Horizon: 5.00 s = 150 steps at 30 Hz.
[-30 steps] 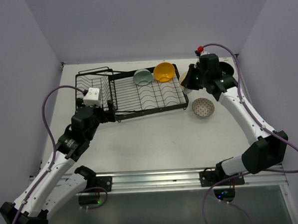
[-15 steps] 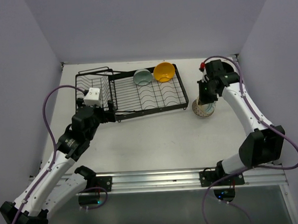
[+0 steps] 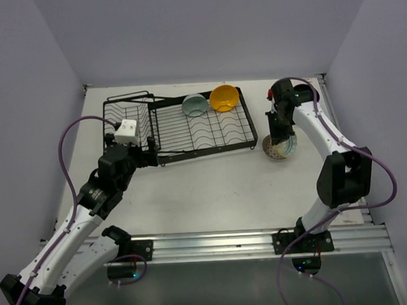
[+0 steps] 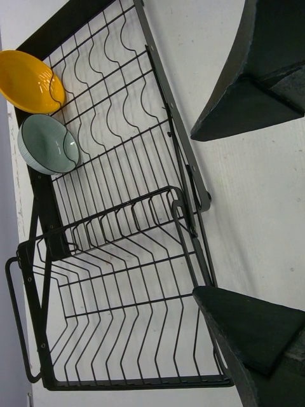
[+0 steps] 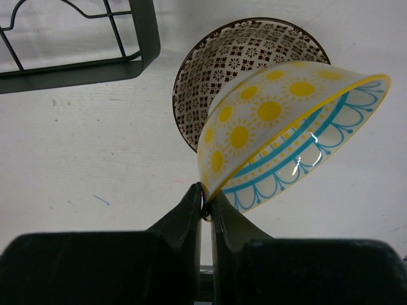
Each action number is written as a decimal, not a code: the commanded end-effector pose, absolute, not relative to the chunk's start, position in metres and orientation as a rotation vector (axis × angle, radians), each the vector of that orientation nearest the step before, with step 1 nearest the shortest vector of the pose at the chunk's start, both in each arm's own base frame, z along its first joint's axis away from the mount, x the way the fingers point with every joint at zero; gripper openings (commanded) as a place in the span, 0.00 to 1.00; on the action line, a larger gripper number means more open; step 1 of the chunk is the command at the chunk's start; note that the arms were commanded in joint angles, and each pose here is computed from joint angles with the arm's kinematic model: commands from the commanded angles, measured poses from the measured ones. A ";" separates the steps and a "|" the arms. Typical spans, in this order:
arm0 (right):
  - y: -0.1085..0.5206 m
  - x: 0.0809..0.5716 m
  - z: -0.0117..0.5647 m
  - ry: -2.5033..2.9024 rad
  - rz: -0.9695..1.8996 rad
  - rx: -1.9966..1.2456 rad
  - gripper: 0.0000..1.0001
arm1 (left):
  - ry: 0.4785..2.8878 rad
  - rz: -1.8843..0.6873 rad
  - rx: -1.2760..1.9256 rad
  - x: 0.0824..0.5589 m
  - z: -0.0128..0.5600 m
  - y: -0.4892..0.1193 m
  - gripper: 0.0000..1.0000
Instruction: Unload the bowls from the dish rack
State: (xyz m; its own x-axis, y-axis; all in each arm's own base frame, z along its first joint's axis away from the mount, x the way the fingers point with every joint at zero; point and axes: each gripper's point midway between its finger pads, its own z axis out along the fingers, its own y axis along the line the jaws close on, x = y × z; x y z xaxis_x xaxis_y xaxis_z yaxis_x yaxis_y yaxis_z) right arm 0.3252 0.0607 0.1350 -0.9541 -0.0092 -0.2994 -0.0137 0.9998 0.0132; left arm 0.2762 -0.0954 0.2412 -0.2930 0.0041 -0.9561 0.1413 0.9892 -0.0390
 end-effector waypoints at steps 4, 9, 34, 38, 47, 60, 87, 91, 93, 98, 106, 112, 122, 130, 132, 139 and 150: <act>0.061 0.339 0.143 2.820 0.007 -0.034 0.23 | 1.831 -0.136 0.100 0.278 0.250 -0.095 1.00; 0.067 0.343 0.137 2.823 0.046 -0.036 0.27 | 1.838 -0.138 0.107 0.278 0.248 -0.097 1.00; 0.210 0.450 0.265 2.015 0.732 0.267 0.66 | 1.845 -0.125 0.102 0.280 0.246 -0.096 1.00; 0.257 0.475 0.250 1.998 0.802 0.345 0.69 | 1.850 -0.123 0.103 0.280 0.244 -0.096 1.00; 0.334 0.529 0.219 1.977 0.745 0.457 0.78 | 1.847 -0.132 0.104 0.280 0.245 -0.097 1.00; 0.340 0.567 0.157 1.908 0.645 0.763 0.77 | 1.852 -0.167 0.130 0.279 0.243 -0.104 1.00; 0.371 0.578 0.149 1.808 0.730 0.828 0.00 | 1.840 -0.173 0.146 0.276 0.246 -0.110 1.00; 0.376 0.575 0.169 1.744 0.822 0.796 0.00 | 1.835 -0.167 0.140 0.276 0.248 -0.108 1.00; 0.379 0.570 0.168 1.738 0.832 0.747 0.00 | 1.836 -0.163 0.139 0.276 0.247 -0.107 1.00; 0.389 0.561 0.199 1.642 0.928 0.628 0.00 | 1.838 -0.159 0.138 0.276 0.246 -0.107 1.00; 0.399 0.553 0.220 1.551 1.026 0.505 0.00 | 1.837 -0.154 0.133 0.276 0.247 -0.105 1.00; 0.405 0.545 0.250 1.490 1.073 0.402 0.00 | 1.840 -0.150 0.132 0.276 0.246 -0.105 1.00; 0.405 0.523 0.302 1.444 1.071 0.214 0.00 | 1.843 -0.122 0.121 0.278 0.244 -0.101 1.00; 0.398 0.509 0.325 1.424 1.095 0.108 0.00 | 1.846 -0.092 0.109 0.279 0.243 -0.097 1.00; 0.396 0.505 0.330 1.419 1.110 0.089 0.00 | 1.848 -0.087 0.112 0.280 0.242 -0.097 1.00; 0.381 0.501 0.314 1.431 1.106 0.100 0.00 | 1.852 -0.072 0.110 0.280 0.240 -0.095 1.00; 0.361 0.505 0.293 1.362 1.249 0.231 0.00 | 1.866 -0.068 0.121 0.282 0.235 -0.097 1.00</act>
